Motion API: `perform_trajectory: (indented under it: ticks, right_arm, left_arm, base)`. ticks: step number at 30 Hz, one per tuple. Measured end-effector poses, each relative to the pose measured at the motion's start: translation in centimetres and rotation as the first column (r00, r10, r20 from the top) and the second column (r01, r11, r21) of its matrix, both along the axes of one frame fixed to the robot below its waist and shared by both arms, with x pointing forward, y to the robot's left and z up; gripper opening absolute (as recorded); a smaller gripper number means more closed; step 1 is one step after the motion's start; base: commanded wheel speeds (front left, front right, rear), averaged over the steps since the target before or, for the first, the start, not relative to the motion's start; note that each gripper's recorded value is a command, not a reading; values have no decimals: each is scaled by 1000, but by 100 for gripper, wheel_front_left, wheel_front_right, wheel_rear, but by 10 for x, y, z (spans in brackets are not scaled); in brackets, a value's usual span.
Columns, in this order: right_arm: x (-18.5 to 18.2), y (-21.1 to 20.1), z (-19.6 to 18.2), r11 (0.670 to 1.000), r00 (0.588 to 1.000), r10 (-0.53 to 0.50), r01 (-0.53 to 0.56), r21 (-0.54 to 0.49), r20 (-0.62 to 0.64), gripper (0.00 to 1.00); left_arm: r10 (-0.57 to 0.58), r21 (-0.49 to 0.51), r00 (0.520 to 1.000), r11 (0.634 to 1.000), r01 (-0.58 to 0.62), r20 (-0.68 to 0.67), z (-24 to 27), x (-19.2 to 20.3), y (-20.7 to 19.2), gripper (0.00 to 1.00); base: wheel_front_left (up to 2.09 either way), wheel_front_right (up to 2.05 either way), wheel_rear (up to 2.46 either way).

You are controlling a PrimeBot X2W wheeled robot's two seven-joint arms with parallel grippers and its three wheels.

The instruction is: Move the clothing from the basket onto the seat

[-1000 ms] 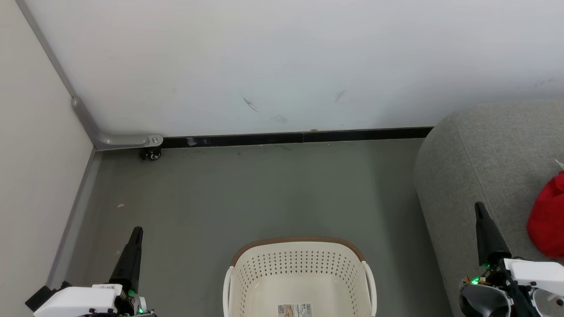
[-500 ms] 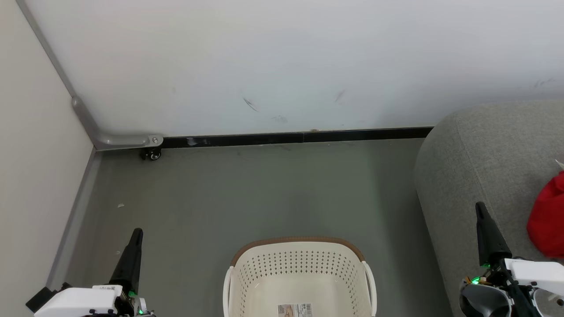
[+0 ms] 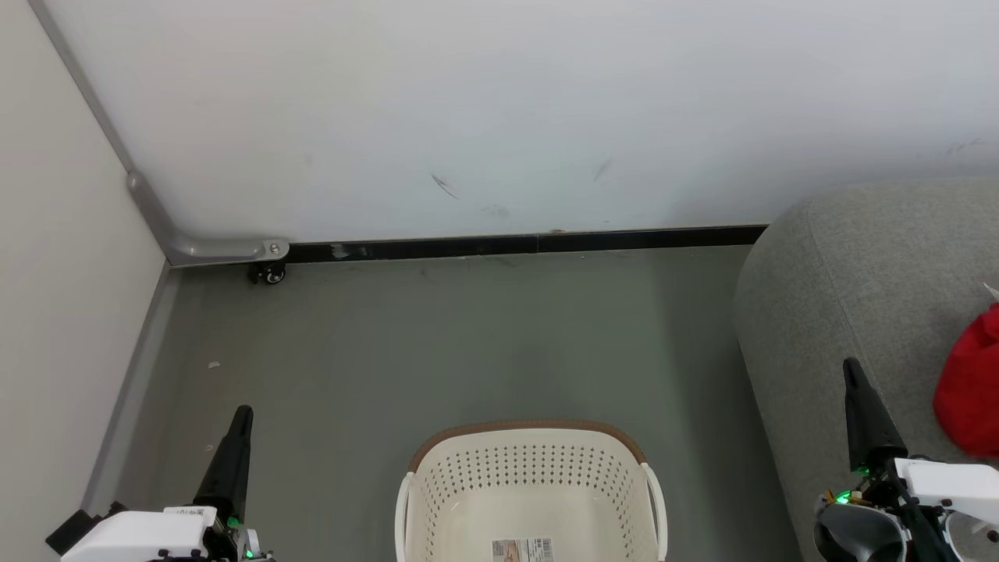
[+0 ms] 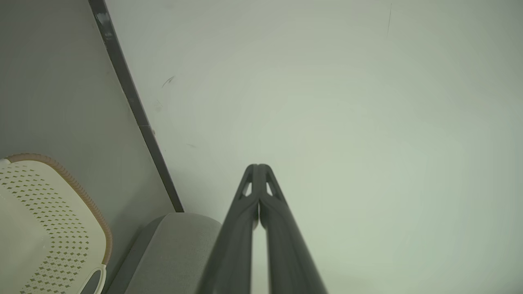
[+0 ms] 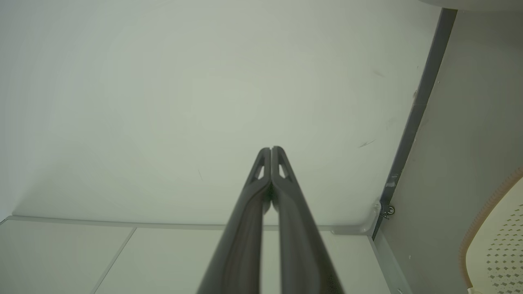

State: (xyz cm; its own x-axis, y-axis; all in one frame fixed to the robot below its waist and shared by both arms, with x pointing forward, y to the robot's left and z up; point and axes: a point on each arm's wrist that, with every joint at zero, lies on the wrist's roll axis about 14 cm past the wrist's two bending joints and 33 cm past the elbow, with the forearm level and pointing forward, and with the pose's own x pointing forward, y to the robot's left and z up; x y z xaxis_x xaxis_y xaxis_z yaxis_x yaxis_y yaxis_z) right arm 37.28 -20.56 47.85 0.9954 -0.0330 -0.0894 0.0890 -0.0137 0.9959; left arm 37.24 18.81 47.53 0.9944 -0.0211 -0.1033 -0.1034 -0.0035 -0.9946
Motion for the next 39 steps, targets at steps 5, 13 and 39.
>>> perform_trajectory:
  ticks: [5, 13, 39]
  right_arm:
    - [0, 0, 0, 1000, 1000, -1, 1, 0, 0, 0]
    - [0, 0, 0, 1000, 1000, -1, 1, 0, 0, 0]
    - [4, -1, 5, 1000, 1000, -2, 2, 1, 14, 0]
  left_arm:
    - [0, 0, 1000, 1000, 0, -2, -1, 0, 0, 0]
    - [1, 0, 1000, 1000, -1, -3, -1, 0, 0, 0]
    - [-1, -1, 1000, 1000, 1, -4, -2, 0, 0, 0]
  base:
    - [0, 0, 0]
    - [0, 0, 0]
    - [0, 0, 0]
